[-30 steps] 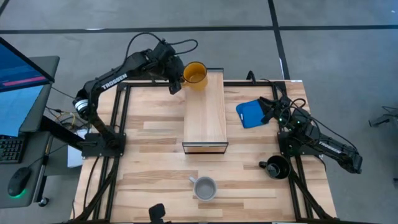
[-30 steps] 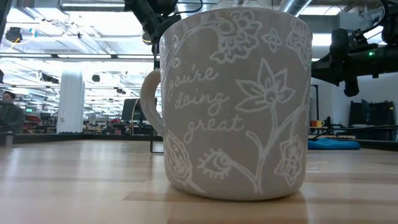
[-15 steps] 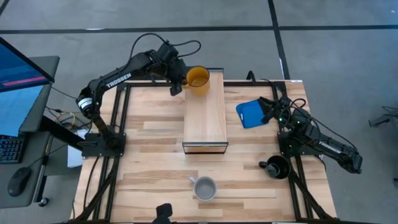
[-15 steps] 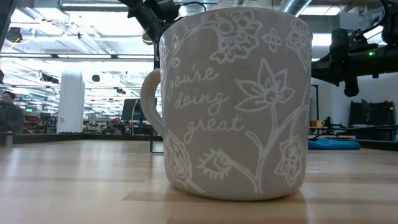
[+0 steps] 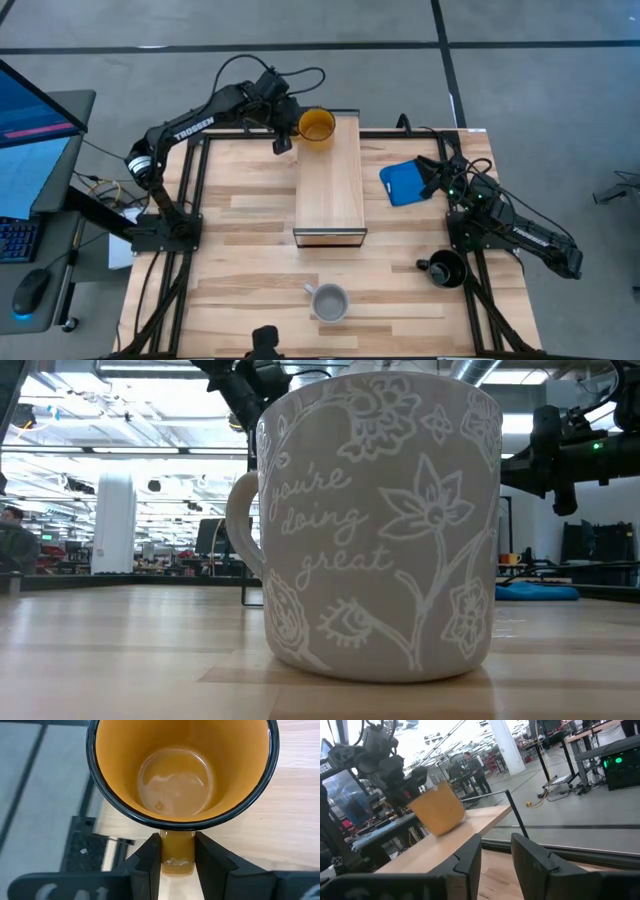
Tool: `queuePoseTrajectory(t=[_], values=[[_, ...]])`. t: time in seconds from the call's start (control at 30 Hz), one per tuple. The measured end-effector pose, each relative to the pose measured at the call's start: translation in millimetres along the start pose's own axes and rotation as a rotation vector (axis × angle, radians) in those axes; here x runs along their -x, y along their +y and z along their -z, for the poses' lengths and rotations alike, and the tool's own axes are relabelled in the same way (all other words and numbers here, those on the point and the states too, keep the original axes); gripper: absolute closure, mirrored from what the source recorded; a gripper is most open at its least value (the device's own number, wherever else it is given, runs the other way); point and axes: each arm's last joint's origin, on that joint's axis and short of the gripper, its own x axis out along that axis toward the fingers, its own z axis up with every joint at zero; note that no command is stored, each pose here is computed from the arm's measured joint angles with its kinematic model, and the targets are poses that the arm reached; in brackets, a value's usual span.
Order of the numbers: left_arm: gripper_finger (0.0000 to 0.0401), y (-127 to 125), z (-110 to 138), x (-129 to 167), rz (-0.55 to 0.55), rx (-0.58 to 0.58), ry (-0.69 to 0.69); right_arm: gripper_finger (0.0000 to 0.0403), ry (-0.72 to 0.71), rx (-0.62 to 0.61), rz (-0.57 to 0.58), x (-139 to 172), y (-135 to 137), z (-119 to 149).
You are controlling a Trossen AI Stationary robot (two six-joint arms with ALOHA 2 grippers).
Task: Stack small to large cups/mugs on shelf
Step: Put the yellow mug on the shelf
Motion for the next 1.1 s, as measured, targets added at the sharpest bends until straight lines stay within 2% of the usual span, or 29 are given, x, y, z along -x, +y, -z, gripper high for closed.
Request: queuePoseTrajectory(t=[0.27,1.1], values=[[0.032,-4,-4,-12,0.032,-0.018,-0.003,0.0274,-0.001,0.0,0.0,0,0,0],[0.032,-3,-14,-4,0.019,-0.02,-0.032,0.0274,-0.001,0.0,0.001,0,0,0]])
